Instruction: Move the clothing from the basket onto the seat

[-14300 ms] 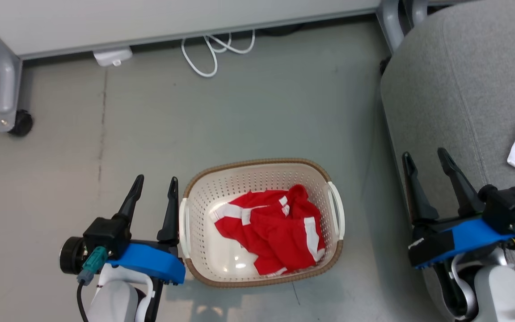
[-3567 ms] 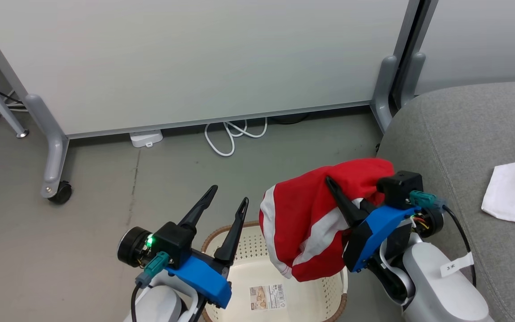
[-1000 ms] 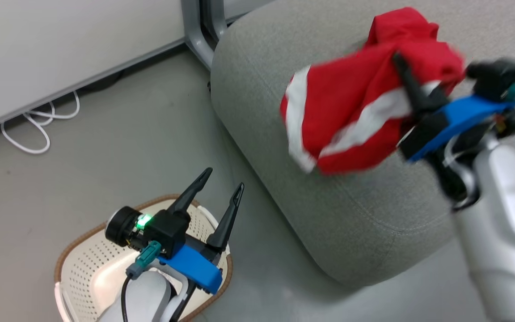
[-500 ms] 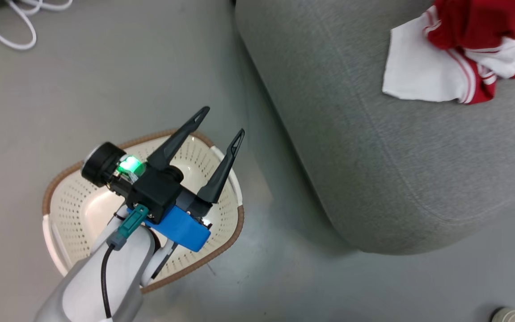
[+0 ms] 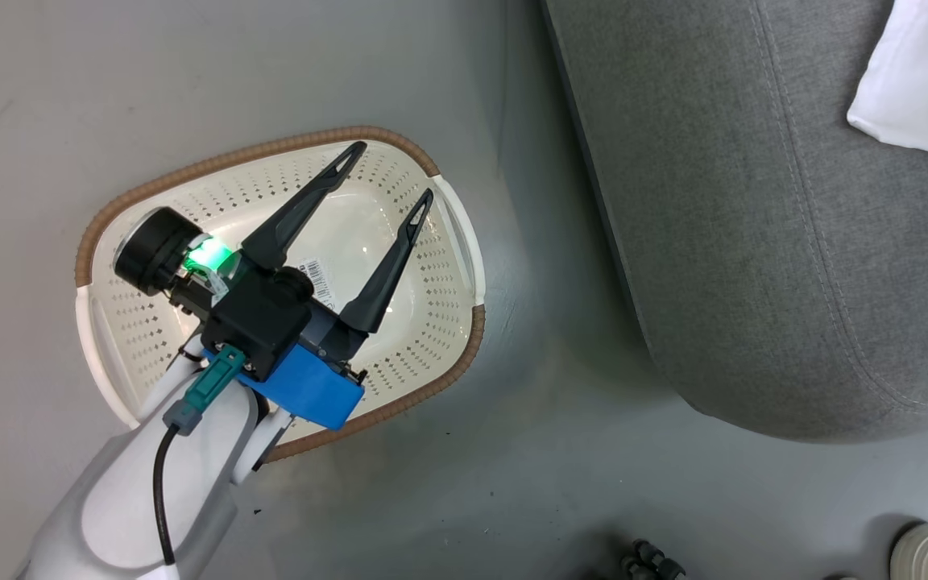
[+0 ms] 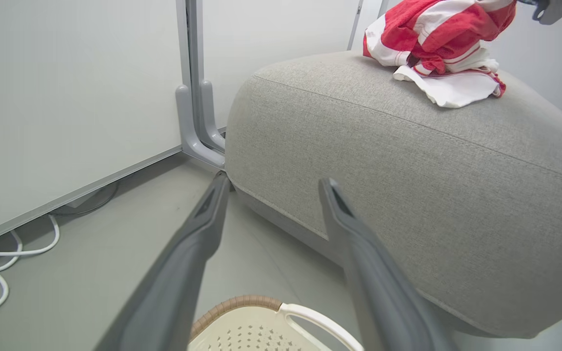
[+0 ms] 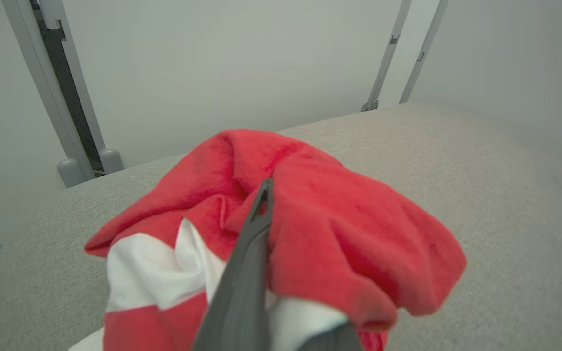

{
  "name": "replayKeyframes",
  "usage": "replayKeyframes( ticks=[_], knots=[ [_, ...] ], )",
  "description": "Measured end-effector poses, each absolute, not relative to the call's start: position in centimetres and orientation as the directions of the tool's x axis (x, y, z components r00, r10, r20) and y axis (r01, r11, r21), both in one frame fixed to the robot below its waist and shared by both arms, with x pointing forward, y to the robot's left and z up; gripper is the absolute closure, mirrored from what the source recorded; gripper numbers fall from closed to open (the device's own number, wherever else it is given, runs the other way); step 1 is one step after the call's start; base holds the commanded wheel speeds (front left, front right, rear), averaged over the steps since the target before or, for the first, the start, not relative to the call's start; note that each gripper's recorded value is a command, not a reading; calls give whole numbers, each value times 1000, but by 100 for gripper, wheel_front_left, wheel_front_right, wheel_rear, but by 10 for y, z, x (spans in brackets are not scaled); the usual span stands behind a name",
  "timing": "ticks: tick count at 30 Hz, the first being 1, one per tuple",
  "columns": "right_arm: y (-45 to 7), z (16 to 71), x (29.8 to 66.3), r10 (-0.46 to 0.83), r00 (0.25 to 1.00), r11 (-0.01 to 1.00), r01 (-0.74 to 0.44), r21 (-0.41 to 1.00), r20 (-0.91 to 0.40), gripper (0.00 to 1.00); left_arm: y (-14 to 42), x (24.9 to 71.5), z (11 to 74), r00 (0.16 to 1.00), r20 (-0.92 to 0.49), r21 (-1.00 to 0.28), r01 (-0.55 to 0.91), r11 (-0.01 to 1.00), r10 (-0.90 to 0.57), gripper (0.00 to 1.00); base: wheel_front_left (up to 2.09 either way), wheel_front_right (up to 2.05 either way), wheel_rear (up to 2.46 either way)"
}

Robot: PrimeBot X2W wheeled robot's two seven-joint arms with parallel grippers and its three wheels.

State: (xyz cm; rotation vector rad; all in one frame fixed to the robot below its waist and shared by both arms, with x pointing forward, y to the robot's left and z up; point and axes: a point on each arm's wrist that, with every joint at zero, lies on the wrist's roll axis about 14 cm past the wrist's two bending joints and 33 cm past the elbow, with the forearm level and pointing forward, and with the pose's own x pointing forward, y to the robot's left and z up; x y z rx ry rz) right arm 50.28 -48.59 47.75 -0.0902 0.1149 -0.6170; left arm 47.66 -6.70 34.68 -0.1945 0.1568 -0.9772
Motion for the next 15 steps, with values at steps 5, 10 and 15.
replayKeyframes(
  ticks=[5,10,15],
  knots=[
    [-485,465,500,-586,804,810,575,-117,-104,100,-68,480,351,552,-34,-225,808,545,-833,0,0,0,0],
    [-482,466,504,-574,811,818,565,-107,-114,100,-69,480,359,552,-23,-217,811,543,-833,0,0,0,0],
    [-480,467,507,-565,816,825,557,-100,-122,100,-69,481,361,555,-22,-216,809,546,-831,0,0,0,0]
  ],
)
